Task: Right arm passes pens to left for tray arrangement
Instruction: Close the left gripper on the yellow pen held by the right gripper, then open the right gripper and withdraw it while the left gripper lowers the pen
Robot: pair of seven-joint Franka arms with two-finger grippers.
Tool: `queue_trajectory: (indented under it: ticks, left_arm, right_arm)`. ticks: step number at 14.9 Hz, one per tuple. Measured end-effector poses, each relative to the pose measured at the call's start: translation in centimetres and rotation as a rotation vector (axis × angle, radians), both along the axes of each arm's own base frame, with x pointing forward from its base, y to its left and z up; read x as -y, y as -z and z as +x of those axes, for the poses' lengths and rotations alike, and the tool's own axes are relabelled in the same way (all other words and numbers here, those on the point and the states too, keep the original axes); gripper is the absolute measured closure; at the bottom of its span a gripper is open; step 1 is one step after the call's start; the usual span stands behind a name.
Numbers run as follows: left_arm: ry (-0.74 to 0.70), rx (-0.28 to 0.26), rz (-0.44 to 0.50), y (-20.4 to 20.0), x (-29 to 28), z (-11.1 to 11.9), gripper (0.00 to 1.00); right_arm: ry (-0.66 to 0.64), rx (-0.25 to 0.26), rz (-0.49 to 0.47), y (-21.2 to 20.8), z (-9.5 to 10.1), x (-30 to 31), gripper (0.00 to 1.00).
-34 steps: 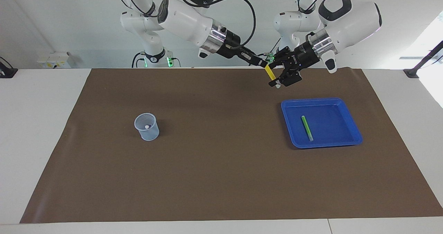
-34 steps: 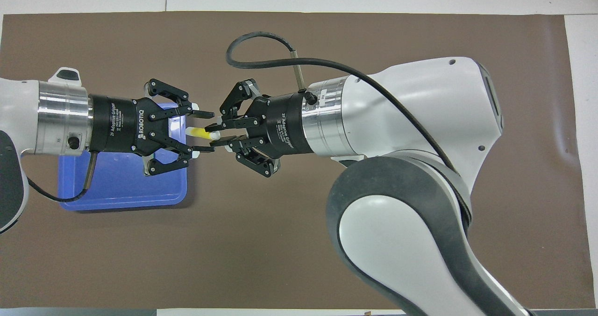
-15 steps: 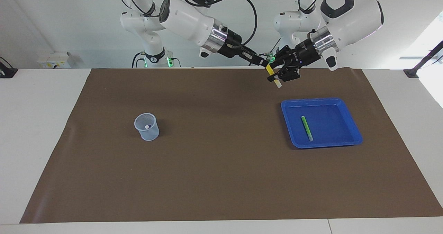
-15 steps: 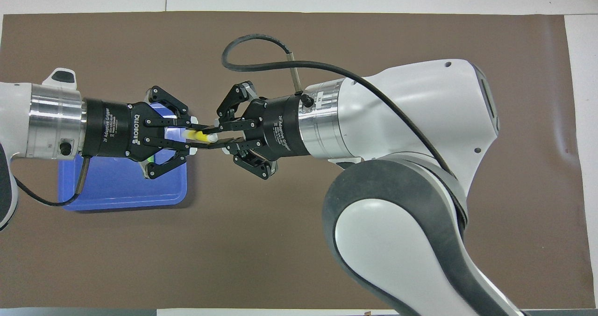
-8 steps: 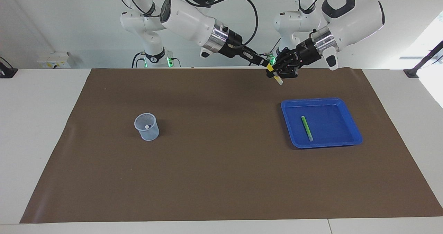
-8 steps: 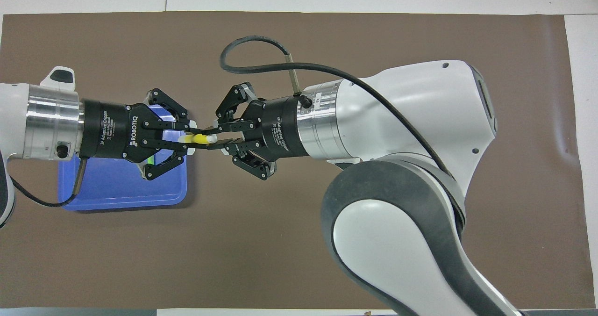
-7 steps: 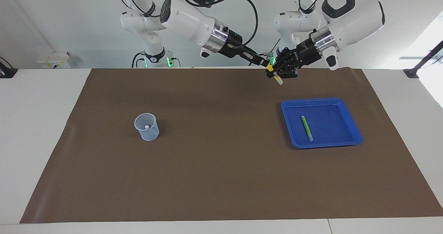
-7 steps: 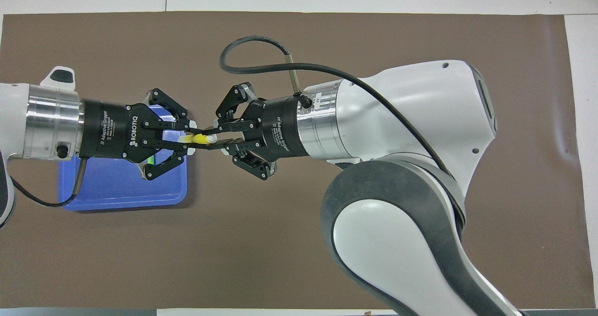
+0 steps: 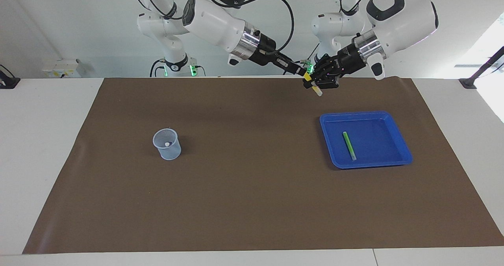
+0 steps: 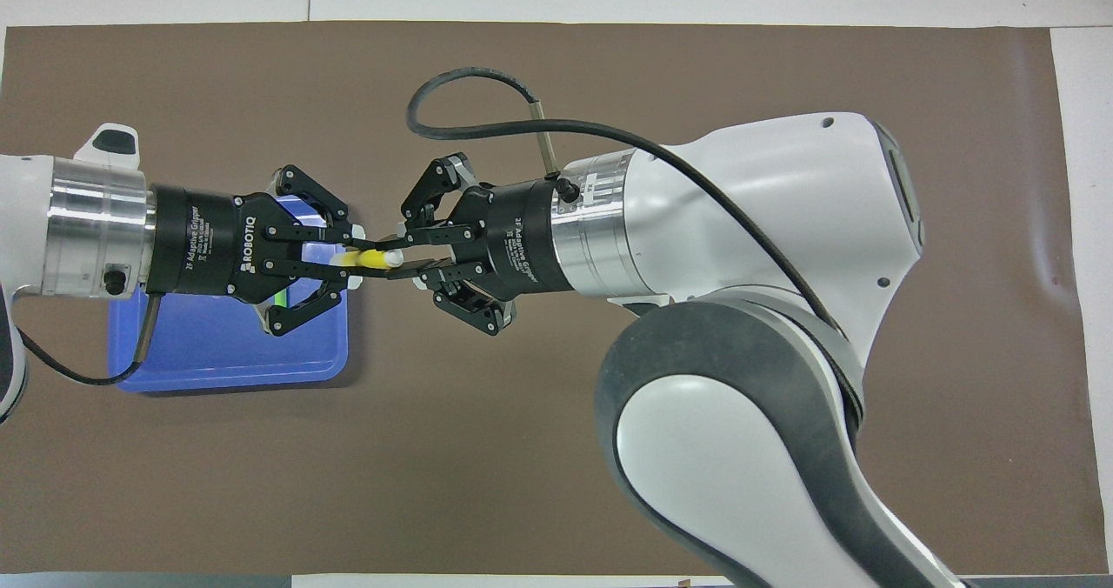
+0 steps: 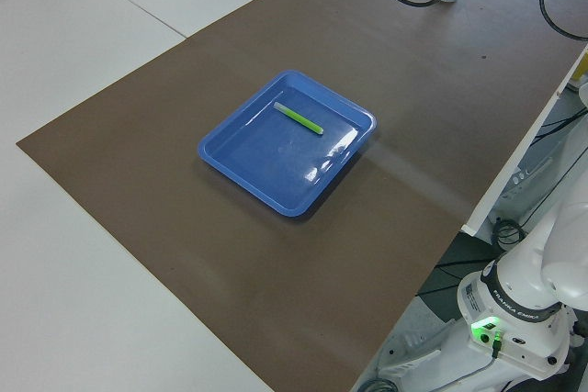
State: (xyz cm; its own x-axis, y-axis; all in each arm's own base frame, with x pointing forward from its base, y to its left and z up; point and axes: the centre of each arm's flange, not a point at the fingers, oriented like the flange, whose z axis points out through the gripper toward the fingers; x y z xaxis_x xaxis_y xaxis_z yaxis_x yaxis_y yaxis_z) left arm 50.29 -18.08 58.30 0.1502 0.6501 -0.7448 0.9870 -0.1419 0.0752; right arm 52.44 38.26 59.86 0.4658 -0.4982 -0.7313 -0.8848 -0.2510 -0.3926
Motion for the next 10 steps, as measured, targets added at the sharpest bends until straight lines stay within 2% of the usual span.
queue_trajectory:
  ticks: [1, 2, 5, 6, 10]
  left_arm:
    - [-0.002, -0.001, 0.0, 0.0, -0.1, 0.0, 0.81]
    - [-0.003, -0.001, 0.0, 0.0, -0.2, 0.1, 0.81]
    - [-0.01, 0.001, 0.0, -0.1, -0.6, 0.2, 0.81]
    - [-0.008, 0.011, -0.001, -0.1, -1.0, 0.3, 0.81]
    - [0.066, 0.103, 0.025, 0.3, -3.5, 0.7, 0.81]
  right_arm:
    - [-0.001, 0.004, -0.005, 0.0, 0.0, 0.0, 0.65]
    - [-0.002, 0.005, -0.007, 0.0, 0.0, 0.0, 0.51]
    - [-0.003, 0.01, -0.013, 0.0, 0.0, 0.0, 0.21]
    - [-0.009, 0.02, -0.028, 0.1, 0.0, 0.0, 0.14]
    - [-0.099, 0.081, -0.161, 1.2, -0.4, 0.3, 0.07]
